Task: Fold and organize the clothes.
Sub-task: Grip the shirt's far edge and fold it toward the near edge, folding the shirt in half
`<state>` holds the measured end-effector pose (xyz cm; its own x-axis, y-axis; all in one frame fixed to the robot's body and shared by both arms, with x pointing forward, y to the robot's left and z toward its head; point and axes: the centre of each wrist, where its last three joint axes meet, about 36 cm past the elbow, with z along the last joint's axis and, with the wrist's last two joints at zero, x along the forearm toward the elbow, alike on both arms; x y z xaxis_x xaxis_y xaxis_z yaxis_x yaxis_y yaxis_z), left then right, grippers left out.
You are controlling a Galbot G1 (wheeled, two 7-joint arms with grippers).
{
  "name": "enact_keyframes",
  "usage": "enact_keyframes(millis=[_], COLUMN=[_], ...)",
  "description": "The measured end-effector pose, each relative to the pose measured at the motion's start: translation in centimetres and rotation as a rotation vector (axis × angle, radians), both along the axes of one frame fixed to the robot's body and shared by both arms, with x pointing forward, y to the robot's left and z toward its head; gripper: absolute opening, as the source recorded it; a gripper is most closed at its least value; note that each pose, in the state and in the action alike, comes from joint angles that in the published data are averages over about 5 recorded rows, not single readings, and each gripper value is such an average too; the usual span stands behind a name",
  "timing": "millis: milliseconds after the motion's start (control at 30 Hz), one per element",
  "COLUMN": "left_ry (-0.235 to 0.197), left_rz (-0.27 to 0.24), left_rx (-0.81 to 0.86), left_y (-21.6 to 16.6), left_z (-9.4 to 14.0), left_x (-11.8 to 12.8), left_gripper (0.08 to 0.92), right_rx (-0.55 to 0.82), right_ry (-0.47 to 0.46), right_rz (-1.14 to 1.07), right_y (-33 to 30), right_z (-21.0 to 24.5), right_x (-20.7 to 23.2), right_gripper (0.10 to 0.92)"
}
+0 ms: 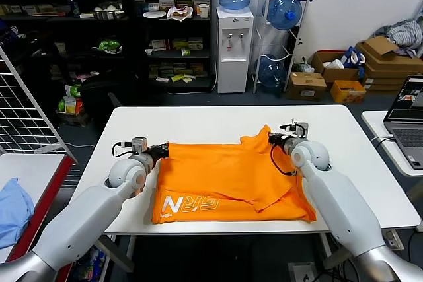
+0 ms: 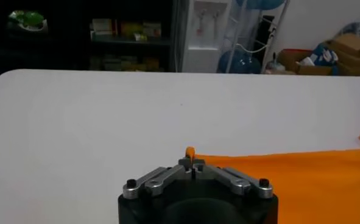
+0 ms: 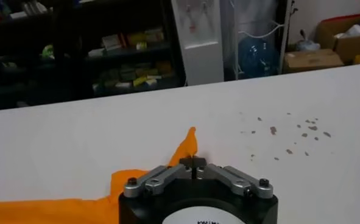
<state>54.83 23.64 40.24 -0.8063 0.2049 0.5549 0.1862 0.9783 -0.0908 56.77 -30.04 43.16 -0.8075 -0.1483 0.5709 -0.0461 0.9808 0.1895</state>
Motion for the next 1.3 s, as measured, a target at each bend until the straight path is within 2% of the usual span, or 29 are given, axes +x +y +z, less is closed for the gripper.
enact_keyframes(millis=[667, 967, 1067, 1300], left_ry=[-0.032, -0.015, 0.001, 0.024], left_rz=[-0.065, -0.097, -0.106, -0.121], left_rx=[-0.026, -0.037, -0.039, -0.037], left_y=[1.4, 0.9, 0.8, 0.7], left_z=[3.0, 3.5, 3.4, 3.5], left_x=[-8.4, -12.5, -13.5, -15.1], left_gripper=[0.092, 0.092, 0.113, 0.302], right_rx=[-0.037, -0.073, -0.082, -0.097], right_ry=[0.014, 0.050, 0.064, 0.080], right_rz=[0.043, 0.056, 0.064, 0.070], right_y=[-2.0, -1.8, -1.7, -1.7], right_z=[3.8, 4.6, 4.6, 4.9], right_x=[-10.8, -14.7, -15.8, -17.4], right_gripper=[0.122, 0.123, 0.155, 0.352])
